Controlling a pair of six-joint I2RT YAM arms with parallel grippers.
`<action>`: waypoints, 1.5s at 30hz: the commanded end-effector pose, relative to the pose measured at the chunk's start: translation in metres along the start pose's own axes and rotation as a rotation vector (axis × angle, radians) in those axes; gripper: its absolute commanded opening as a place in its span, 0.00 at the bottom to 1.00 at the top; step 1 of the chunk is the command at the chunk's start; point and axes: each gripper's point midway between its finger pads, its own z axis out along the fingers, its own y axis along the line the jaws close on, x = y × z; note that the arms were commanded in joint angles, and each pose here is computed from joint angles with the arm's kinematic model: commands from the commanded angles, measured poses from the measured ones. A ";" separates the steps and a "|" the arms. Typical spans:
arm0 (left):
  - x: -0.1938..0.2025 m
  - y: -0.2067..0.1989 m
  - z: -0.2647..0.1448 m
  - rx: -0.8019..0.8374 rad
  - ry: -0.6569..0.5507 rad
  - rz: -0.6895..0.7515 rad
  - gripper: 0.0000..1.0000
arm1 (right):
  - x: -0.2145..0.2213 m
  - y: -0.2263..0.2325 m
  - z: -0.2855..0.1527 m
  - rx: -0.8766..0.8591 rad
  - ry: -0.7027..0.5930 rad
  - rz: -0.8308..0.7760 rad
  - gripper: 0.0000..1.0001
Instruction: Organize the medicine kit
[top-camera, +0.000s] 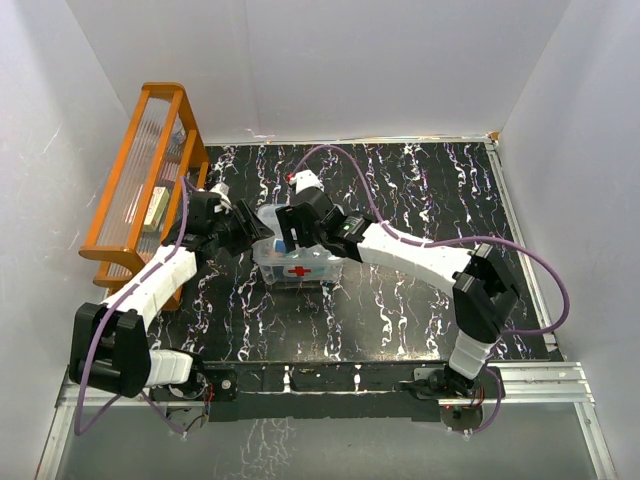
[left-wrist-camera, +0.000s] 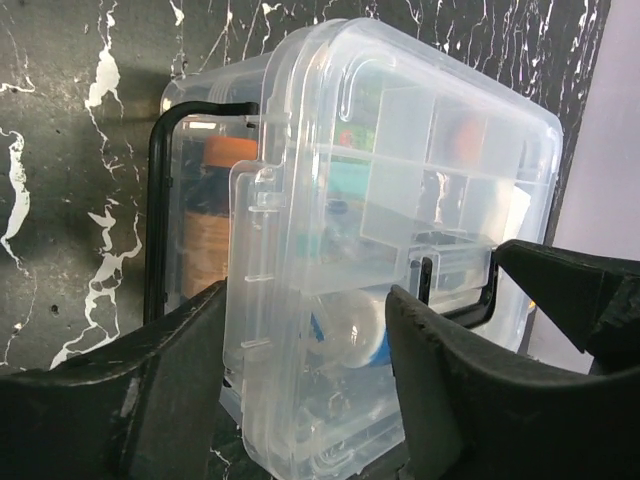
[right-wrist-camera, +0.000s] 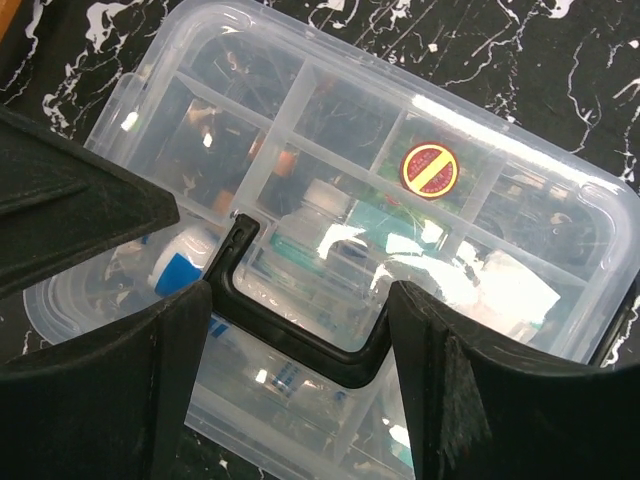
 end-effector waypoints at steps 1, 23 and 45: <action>0.027 -0.008 0.008 0.006 0.066 0.041 0.53 | 0.099 -0.032 -0.008 0.080 0.336 -0.005 0.69; 0.031 -0.051 -0.006 0.085 0.067 0.108 0.72 | -0.003 0.000 -0.052 0.046 0.108 -0.069 0.74; 0.019 -0.020 0.015 0.080 -0.023 -0.006 0.99 | 0.137 -0.019 -0.036 0.021 0.530 -0.140 0.64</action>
